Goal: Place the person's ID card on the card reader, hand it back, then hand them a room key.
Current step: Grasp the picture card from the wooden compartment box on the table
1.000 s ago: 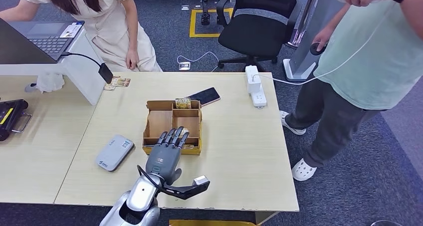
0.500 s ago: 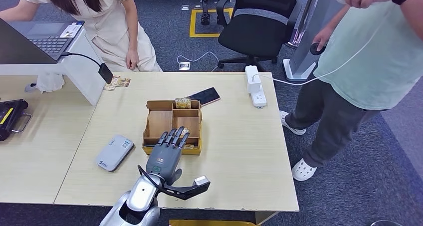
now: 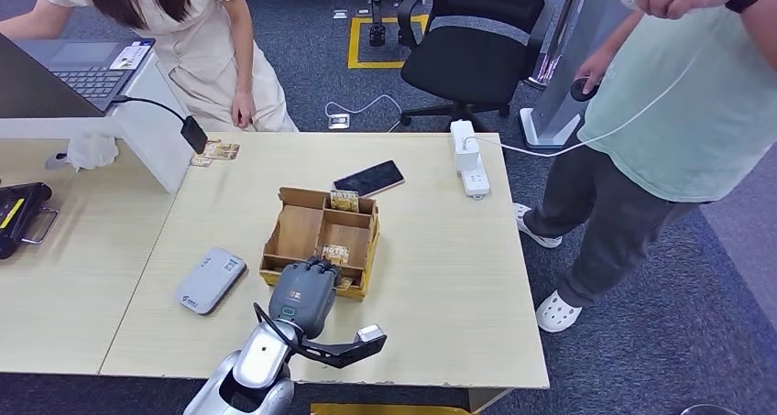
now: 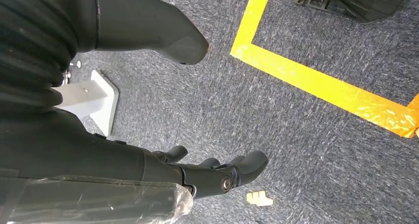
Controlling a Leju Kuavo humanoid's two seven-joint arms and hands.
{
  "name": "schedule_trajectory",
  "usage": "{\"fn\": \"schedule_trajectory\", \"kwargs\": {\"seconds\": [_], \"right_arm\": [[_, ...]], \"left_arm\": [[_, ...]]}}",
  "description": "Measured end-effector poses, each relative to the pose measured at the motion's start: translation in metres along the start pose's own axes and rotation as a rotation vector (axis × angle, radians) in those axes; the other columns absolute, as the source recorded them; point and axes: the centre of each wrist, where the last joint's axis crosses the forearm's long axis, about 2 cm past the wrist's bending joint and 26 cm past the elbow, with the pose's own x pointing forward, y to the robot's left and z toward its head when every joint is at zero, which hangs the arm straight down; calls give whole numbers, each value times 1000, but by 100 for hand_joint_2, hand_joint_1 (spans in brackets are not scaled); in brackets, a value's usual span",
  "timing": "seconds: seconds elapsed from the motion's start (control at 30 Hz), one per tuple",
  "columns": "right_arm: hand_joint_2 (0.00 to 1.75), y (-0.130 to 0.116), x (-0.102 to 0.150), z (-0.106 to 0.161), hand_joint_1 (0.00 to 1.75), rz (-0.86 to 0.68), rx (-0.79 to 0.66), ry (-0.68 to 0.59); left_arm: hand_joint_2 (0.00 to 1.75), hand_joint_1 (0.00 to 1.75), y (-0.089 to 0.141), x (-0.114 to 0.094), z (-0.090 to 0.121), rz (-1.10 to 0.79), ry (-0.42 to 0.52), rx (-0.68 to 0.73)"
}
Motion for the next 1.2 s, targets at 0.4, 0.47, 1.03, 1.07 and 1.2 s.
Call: {"fn": "schedule_trajectory", "kwargs": {"seconds": [0.4,0.47,1.03,1.07,1.2], "right_arm": [[175,0,0,0,0,0,0,-1],[175,0,0,0,0,0,-1,-1],[175,0,-1,0,0,-5,-2,4],[175,0,-1,0,0,-6,-2,4],[175,0,-1,0,0,-7,-2,6]], "left_arm": [[175,166,-2,2,2,13,-4,-7],[175,166,-2,1,2,16,-5,-8],[175,175,35,-41,1,125,64,158],[175,175,41,-50,1,120,84,185],[175,175,75,-88,-4,75,164,296]]}}
